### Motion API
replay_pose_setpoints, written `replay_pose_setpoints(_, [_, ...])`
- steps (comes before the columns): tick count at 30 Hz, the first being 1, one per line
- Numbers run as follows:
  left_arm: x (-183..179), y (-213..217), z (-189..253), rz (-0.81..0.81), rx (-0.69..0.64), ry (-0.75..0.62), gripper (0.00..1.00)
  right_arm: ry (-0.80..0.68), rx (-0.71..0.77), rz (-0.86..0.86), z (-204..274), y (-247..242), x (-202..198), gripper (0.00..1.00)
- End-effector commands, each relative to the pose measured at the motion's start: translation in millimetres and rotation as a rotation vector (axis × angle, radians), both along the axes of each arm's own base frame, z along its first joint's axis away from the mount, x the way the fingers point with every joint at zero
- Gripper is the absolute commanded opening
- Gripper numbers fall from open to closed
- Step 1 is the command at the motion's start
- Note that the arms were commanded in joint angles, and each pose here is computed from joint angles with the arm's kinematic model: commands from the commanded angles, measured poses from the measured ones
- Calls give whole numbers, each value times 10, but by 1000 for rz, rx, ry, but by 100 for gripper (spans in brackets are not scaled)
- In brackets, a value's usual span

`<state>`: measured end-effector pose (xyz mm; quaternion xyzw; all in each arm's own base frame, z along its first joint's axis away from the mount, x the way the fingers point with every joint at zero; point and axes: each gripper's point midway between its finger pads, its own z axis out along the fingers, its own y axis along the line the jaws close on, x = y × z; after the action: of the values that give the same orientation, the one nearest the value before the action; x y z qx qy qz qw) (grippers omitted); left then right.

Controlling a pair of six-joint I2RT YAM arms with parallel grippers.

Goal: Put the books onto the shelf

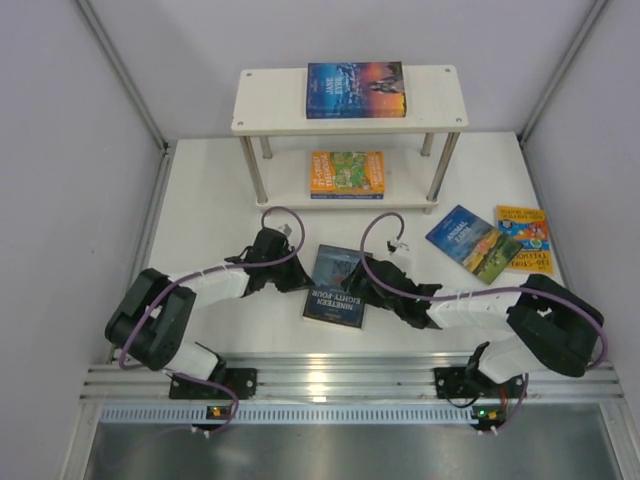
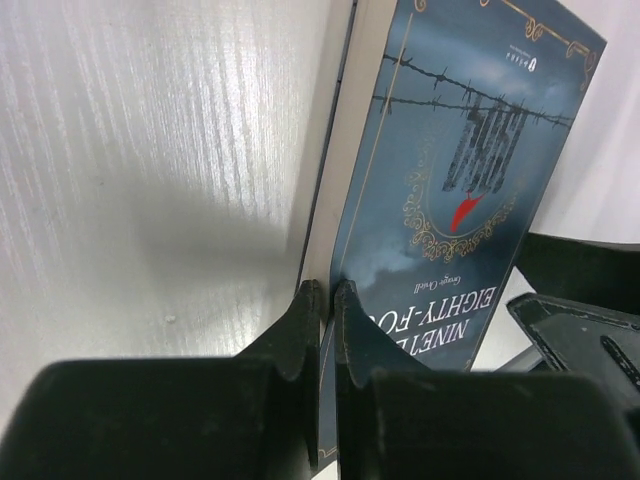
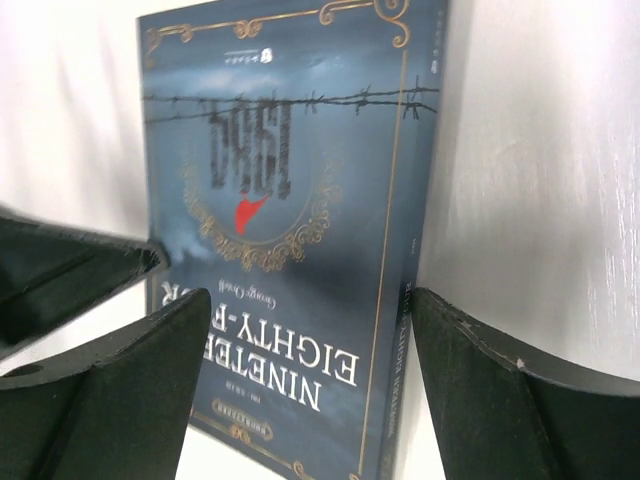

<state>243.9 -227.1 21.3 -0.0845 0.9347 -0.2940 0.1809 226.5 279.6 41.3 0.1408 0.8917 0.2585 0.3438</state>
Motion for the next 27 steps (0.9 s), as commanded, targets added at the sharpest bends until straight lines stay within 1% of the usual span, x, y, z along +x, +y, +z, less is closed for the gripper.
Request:
replay_pose_setpoints(1, [-550,333,-648,2,142,216,0,-146,494,190,1026,564,-86,80])
replay_pose_setpoints(3, [-514,298,-612,9,104,202,0,-179,560,223,1182,551,-149,79])
replay_pose_setpoints(5, [-526,258,-584,1,79,208,0,-178,603,257,1237,529,-278,79])
replay_pose_setpoints(7, [-531,217,-557,-7,56,213,0,-217,681,255,1380,488,-314,79])
replay_pose_setpoints(8, [-562,182,-532,-9,29,232,0,-215,678,244,1295,427,-334,80])
replay_pose_setpoints(11, [-524,86,-463,-15,-26,221,0,-230,674,242,1283,390,-308,80])
replay_pose_setpoints(14, [-550,26,-398,-21,-69,232,0,-257,715,250,1334,382,-318,80])
replay_pose_setpoints(15, [-562,1,-367,-25,-88,239,0,-287,746,254,1428,383,-306,80])
replay_pose_setpoints(17, [-573,-50,-327,-26,-125,245,0,-289,759,260,1432,384,-301,80])
replay_pose_setpoints(18, [-576,-70,-310,-29,-140,247,0,-320,795,260,1541,369,-274,80])
replay_pose_setpoints(19, [-592,-109,-275,-42,-171,254,0,-311,814,253,1545,364,-259,80])
replay_pose_setpoints(27, [-597,-119,-244,-30,-181,265,0,-314,918,287,1739,387,-254,79])
